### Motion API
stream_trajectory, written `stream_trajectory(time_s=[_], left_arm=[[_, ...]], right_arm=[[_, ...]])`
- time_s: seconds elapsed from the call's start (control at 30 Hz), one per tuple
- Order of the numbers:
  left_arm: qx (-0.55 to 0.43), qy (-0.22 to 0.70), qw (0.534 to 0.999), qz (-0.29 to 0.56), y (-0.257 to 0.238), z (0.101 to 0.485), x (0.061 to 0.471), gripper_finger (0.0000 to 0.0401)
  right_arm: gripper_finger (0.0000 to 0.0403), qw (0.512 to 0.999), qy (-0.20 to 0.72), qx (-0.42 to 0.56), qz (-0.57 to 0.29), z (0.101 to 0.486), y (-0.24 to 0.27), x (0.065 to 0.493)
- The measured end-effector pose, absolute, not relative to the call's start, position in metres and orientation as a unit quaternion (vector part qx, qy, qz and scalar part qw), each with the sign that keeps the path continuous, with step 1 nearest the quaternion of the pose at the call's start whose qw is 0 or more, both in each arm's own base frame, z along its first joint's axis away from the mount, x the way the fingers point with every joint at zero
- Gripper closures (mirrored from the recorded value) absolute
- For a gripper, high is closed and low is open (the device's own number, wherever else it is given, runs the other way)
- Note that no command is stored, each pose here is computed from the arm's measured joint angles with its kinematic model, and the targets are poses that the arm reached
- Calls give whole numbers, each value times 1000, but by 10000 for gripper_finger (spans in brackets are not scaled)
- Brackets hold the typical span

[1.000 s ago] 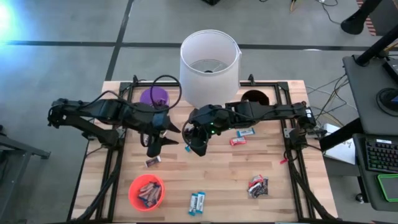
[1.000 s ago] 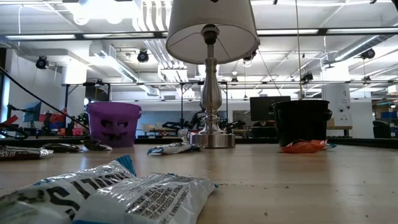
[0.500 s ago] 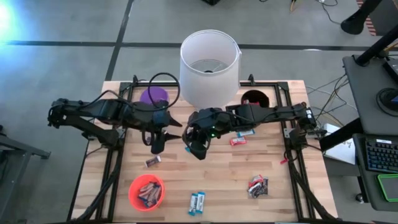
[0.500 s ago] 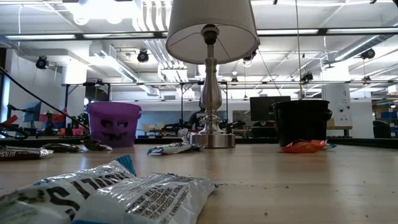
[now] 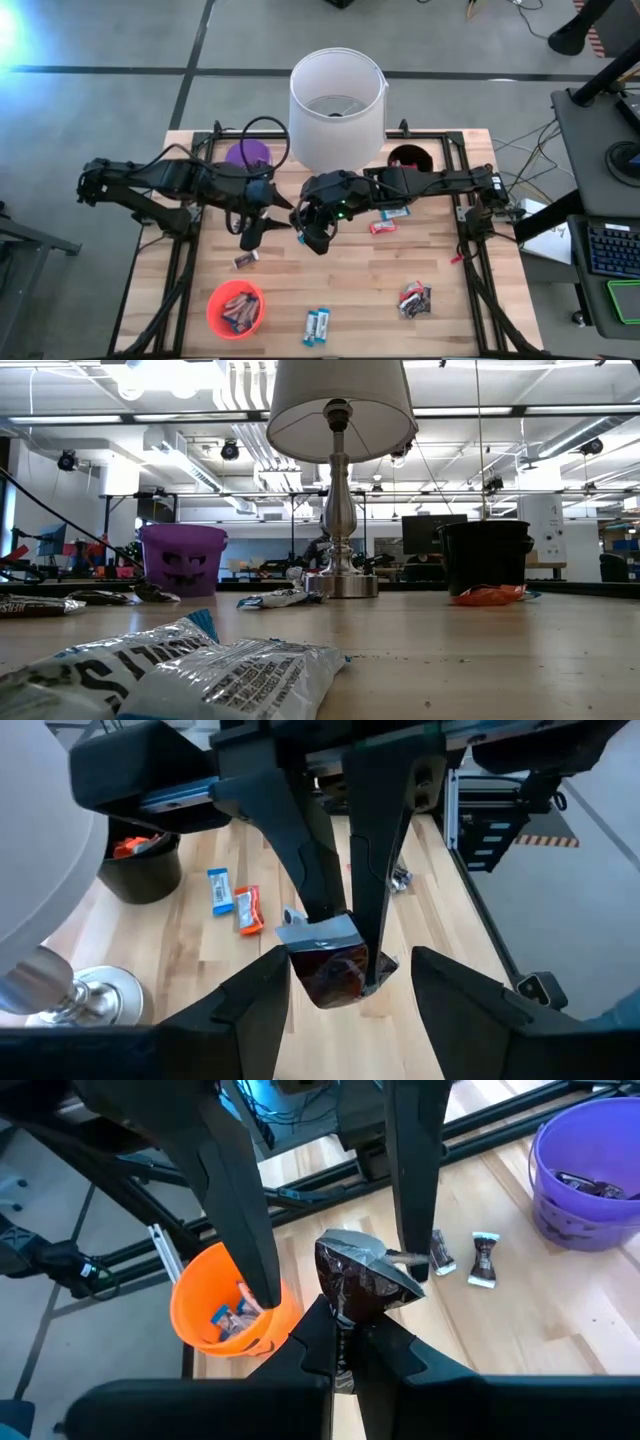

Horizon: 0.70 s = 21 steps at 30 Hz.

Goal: Organize candy in baskets
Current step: Put the brown chocolate bar into the purple bucket

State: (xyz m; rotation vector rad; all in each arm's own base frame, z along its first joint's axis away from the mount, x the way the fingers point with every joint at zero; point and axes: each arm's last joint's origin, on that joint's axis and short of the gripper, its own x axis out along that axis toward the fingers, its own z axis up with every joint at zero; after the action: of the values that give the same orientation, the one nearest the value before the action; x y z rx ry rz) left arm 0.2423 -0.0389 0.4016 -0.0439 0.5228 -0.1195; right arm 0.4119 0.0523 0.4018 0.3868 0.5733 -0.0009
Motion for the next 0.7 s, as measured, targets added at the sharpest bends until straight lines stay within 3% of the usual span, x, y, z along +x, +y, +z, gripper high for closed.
stream_trajectory(time_s=[0.7], left_arm=[[4, 252, 966, -64, -38, 402, 245, 210]], right_arm=[[390, 943, 275, 187, 12, 403, 63, 411]])
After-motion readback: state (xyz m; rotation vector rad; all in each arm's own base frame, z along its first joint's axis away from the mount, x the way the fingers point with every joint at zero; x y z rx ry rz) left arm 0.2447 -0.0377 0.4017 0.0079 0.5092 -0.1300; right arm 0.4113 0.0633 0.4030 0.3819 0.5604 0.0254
